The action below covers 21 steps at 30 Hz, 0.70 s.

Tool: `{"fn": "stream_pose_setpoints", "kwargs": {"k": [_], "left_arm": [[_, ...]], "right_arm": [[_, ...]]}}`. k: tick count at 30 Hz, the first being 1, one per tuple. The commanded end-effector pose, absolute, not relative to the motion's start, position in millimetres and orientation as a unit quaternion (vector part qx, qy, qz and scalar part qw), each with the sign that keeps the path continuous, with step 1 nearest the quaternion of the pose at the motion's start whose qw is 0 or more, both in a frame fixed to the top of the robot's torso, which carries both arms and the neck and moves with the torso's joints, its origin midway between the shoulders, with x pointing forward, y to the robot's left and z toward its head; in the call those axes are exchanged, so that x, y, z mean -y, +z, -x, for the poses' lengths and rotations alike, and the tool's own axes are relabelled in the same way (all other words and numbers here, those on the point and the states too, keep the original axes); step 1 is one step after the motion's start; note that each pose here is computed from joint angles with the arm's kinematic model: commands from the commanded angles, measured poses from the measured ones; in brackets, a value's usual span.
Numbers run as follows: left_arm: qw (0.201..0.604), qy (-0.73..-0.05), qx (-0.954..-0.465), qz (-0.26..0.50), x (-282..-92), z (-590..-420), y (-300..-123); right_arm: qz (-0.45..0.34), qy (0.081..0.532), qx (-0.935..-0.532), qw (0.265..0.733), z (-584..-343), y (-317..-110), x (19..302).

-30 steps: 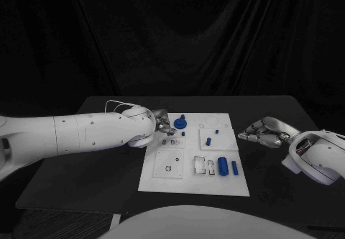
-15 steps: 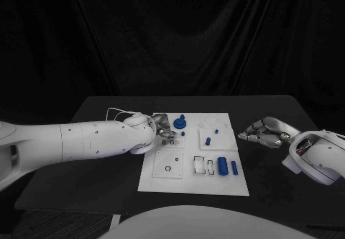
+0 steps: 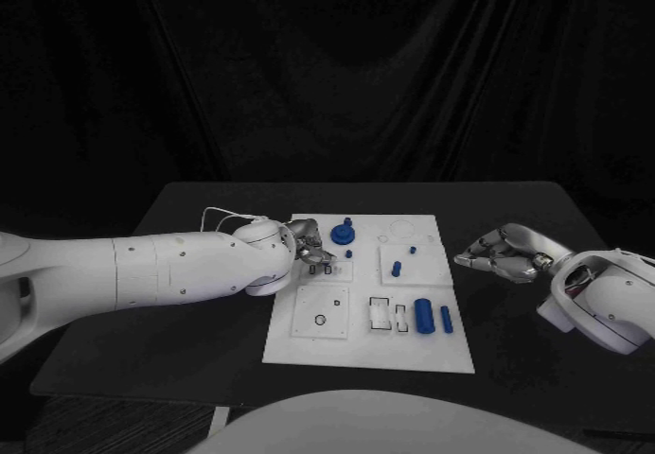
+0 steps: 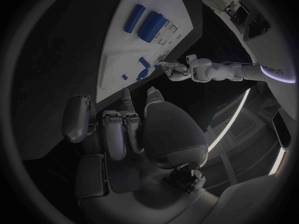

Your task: Assemble the parts on the task board

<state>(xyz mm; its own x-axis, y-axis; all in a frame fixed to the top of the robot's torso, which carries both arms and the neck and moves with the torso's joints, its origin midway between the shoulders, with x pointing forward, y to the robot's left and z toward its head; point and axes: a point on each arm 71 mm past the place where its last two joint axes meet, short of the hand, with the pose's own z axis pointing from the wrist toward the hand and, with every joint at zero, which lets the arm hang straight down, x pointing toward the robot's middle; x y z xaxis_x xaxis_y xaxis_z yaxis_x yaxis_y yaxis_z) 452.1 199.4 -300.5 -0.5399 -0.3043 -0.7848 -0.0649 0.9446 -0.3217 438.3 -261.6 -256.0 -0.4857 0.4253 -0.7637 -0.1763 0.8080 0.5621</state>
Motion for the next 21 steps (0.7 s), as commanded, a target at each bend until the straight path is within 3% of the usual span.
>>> {"fn": "stream_pose_setpoints", "kwargs": {"k": [1, 21], "left_arm": [[0.46, -0.123, -0.874, 0.1, -198.3, -450.1, -302.1], [0.446, -0.117, -0.882, 0.095, -197.5, -447.2, -309.6]], "right_arm": [[-0.081, 0.296, -0.808, 0.503, -437.4, -256.7, 262.3], [-0.081, 0.296, -0.808, 0.503, -436.7, -256.8, 262.6]]}}
